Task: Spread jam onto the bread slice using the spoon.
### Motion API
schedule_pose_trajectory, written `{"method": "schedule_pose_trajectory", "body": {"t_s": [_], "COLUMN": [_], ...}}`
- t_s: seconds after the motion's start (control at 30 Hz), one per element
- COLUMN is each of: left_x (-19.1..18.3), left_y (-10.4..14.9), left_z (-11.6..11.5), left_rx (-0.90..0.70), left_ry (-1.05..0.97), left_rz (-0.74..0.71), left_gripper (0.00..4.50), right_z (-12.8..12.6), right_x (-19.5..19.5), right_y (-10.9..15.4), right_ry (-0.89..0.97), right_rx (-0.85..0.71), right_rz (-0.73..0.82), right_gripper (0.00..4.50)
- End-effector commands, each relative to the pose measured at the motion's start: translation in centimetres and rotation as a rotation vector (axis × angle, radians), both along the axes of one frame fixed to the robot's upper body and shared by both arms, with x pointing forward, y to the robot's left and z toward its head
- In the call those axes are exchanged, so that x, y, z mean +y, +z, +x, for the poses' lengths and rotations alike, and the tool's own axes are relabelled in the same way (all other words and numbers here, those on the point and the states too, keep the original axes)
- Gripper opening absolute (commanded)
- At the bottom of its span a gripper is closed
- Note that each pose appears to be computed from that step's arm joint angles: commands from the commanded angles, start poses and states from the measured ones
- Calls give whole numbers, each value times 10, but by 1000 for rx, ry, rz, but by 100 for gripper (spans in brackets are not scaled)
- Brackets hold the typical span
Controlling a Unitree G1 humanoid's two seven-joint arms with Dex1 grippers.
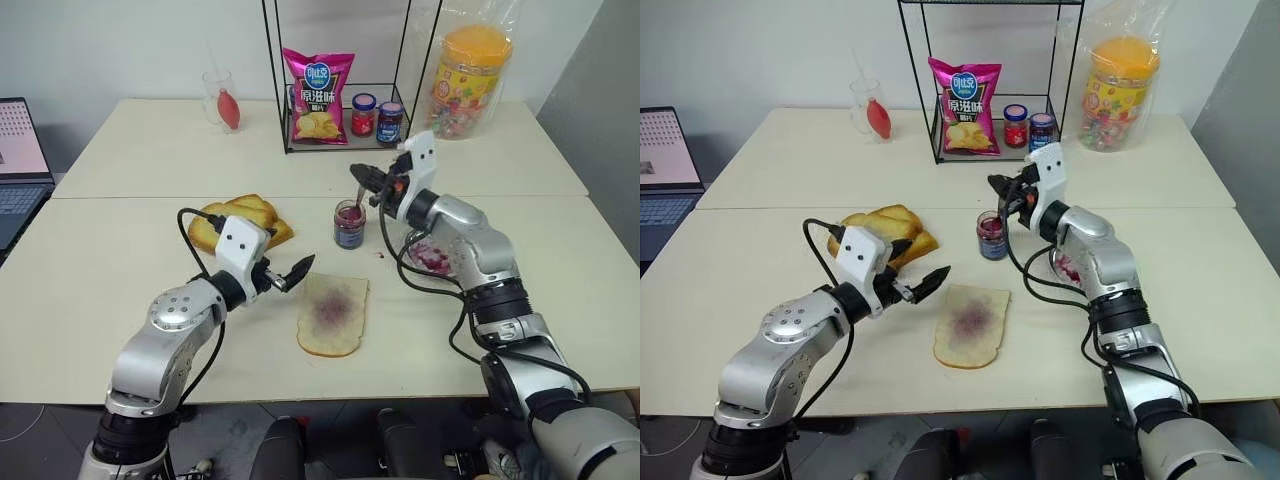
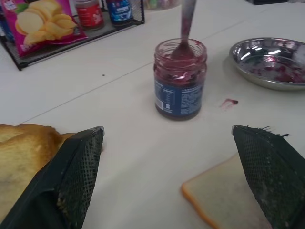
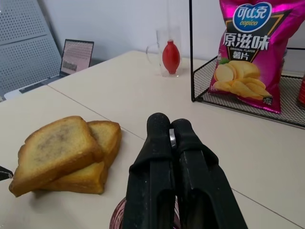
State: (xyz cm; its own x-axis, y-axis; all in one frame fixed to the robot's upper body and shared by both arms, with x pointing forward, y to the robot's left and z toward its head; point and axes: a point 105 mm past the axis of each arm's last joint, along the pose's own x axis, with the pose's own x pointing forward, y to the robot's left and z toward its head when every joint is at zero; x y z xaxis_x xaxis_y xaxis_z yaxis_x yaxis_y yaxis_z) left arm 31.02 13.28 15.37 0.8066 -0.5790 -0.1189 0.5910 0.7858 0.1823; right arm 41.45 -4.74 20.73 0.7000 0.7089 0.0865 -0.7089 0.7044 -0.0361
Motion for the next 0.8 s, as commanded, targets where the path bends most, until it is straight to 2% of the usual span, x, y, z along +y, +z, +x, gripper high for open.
{"method": "schedule_pose_trajectory", "body": {"t_s": [0.03, 0.23, 0.4, 0.8], "left_x": [-7, -9, -6, -9], "left_y": [2, 0, 0, 1], "left_z": [-6, -9, -5, -4], "left_rx": [10, 19, 15, 9], "left_ry": [-51, -67, -55, -59], "left_rz": [-22, -18, -13, -19], "left_gripper": [450, 450, 450, 450], "right_z": [2, 3, 2, 11], "right_x": [1, 2, 4, -11], "right_y": [8, 3, 4, 12], "right_ry": [-10, -5, 23, -25], "right_rx": [-63, -22, 117, 275], "right_rz": [-20, 18, 154, 364], "right_gripper": [5, 5, 5, 5]}}
